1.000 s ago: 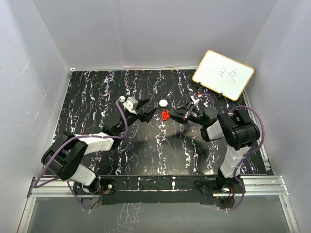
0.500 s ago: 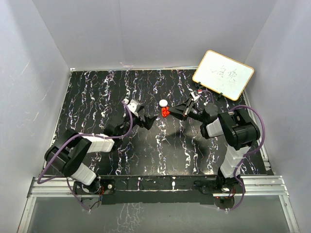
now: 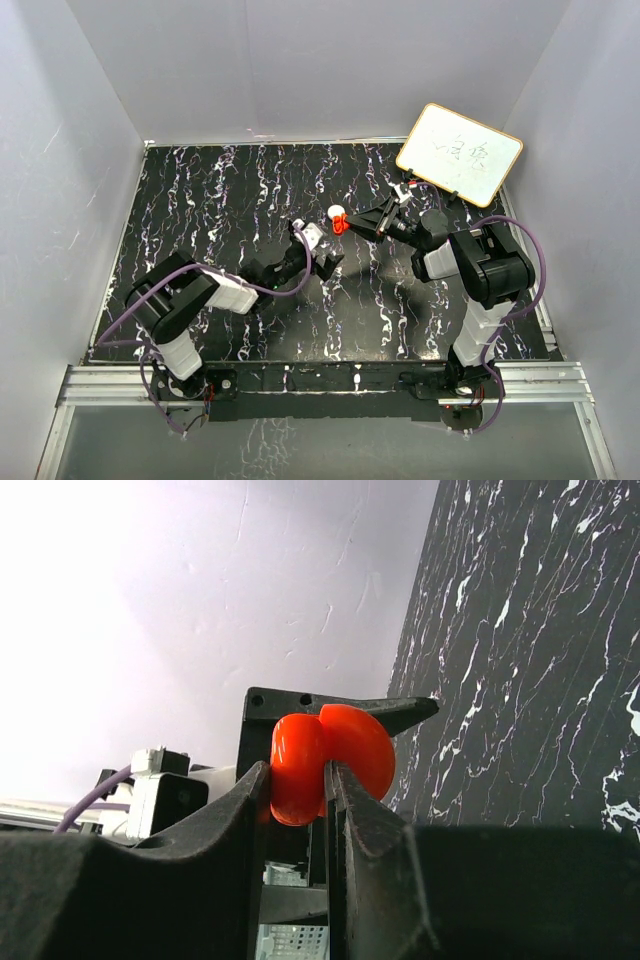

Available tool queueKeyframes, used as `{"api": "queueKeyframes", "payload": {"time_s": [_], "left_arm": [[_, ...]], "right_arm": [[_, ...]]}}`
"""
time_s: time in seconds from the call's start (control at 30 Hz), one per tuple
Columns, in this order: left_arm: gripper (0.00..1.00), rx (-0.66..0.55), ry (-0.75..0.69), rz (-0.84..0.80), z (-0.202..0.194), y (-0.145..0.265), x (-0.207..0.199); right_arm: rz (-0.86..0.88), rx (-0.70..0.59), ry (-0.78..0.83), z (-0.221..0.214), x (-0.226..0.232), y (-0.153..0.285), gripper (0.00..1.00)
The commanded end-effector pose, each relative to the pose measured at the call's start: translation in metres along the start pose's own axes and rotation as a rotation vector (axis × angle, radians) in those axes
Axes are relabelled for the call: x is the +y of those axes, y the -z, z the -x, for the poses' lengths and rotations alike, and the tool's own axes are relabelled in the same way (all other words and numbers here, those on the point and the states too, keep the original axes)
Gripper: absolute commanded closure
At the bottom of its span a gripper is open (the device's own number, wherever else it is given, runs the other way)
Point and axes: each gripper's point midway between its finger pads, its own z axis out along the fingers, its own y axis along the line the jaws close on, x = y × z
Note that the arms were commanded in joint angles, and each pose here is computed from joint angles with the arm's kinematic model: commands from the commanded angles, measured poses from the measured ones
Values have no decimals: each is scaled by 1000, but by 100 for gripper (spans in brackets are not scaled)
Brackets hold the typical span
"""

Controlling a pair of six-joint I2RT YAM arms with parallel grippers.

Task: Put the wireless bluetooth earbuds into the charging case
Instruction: Place the earbud in the charging case, then close the charging case.

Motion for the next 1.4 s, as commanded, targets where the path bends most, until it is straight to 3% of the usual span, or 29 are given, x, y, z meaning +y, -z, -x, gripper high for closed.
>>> {"api": "queueKeyframes", "payload": {"time_s": [0.0, 0.3, 0.67, 1.37], "left_arm": [[1, -104, -65, 65, 31, -15, 12], [1, -156, -98, 149, 44, -22, 28], [1, -206, -79, 132, 52, -26, 25], [1, -175, -125, 245, 50, -14, 46]], "right_arm": [[37, -19, 32, 7, 10, -6, 100], [24, -18, 10, -2, 0, 0, 100], [27, -14, -5, -6, -3, 1, 100], [-26, -6, -28, -15, -17, 7, 100]]}}
